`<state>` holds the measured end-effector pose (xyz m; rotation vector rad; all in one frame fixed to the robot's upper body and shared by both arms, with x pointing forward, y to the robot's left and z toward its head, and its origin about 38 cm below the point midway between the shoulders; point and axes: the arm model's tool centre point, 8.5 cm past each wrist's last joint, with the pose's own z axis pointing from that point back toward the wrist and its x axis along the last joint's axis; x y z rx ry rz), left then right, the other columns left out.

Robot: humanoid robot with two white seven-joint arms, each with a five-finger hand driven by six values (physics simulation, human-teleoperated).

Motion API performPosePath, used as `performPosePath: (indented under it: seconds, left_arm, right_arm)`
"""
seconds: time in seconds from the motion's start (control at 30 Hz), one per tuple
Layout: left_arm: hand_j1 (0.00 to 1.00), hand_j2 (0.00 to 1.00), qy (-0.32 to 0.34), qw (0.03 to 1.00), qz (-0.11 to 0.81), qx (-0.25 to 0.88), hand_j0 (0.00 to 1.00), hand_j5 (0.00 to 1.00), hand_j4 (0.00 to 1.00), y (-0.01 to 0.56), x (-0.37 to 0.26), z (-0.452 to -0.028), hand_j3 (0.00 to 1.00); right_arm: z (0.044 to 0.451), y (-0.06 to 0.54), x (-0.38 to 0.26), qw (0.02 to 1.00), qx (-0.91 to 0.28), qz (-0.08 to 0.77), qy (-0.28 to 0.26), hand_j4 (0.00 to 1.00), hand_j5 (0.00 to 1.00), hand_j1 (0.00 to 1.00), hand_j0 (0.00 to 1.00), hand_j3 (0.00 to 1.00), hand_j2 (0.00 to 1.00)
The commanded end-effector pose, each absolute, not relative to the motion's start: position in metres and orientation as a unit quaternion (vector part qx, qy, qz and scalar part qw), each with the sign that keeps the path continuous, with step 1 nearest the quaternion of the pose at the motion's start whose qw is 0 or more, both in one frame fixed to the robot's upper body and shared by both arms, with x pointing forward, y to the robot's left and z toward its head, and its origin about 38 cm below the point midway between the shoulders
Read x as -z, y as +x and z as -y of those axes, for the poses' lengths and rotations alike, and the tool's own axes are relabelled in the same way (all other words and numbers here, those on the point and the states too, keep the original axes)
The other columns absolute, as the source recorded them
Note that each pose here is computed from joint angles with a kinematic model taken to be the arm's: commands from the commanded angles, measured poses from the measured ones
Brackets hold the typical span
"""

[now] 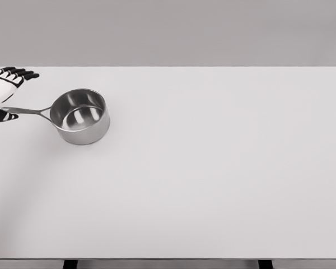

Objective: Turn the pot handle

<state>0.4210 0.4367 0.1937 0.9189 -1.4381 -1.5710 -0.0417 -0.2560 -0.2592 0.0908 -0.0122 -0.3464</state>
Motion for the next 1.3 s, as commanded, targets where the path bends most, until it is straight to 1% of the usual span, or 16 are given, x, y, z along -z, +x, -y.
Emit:
performPosePath:
  seconds: [0.0,0.27,0.73,0.9,1.13,1.2,1.27]
  left_arm:
    - [1.0,1.0,0.361,0.405,0.569,0.618,1.0,1.0,1.0,0.422,-0.191,-0.438,1.0]
    - [1.0,1.0,0.364,0.413,0.567,0.612,1.0,1.0,1.0,0.426,-0.191,-0.443,1.0]
    - [1.0,1.0,0.357,0.41,0.577,0.609,1.0,1.0,1.0,0.424,-0.19,-0.441,1.0]
    - [1.0,1.0,0.338,0.405,0.628,0.572,1.0,1.0,1.0,0.414,-0.204,-0.435,1.0]
    - [1.0,1.0,0.346,0.392,0.7,0.486,1.0,1.0,1.0,0.381,-0.245,-0.454,1.0]
    - [1.0,1.0,0.339,0.378,0.711,0.486,1.0,1.0,1.0,0.376,-0.25,-0.444,1.0]
    - [1.0,1.0,0.326,0.357,0.717,0.503,1.0,1.0,1.0,0.365,-0.252,-0.425,1.0]
  right_arm:
    - [0.256,-0.042,0.259,0.984,0.172,0.006,0.045,1.0,1.0,1.0,1.0,1.0,1.0]
    - [0.256,-0.042,0.259,0.984,0.172,0.006,0.045,1.0,1.0,1.0,1.0,1.0,1.0]
    - [0.256,-0.042,0.259,0.984,0.172,0.006,0.045,1.0,1.0,1.0,1.0,1.0,1.0]
    - [0.256,-0.042,0.259,0.984,0.172,0.006,0.045,1.0,1.0,1.0,1.0,1.0,1.0]
    - [0.256,-0.042,0.259,0.984,0.172,0.006,0.045,1.0,1.0,1.0,1.0,1.0,1.0]
    - [0.256,-0.042,0.259,0.984,0.172,0.006,0.045,1.0,1.0,1.0,1.0,1.0,1.0]
    - [0.256,-0.042,0.259,0.984,0.172,0.006,0.045,1.0,1.0,1.0,1.0,1.0,1.0]
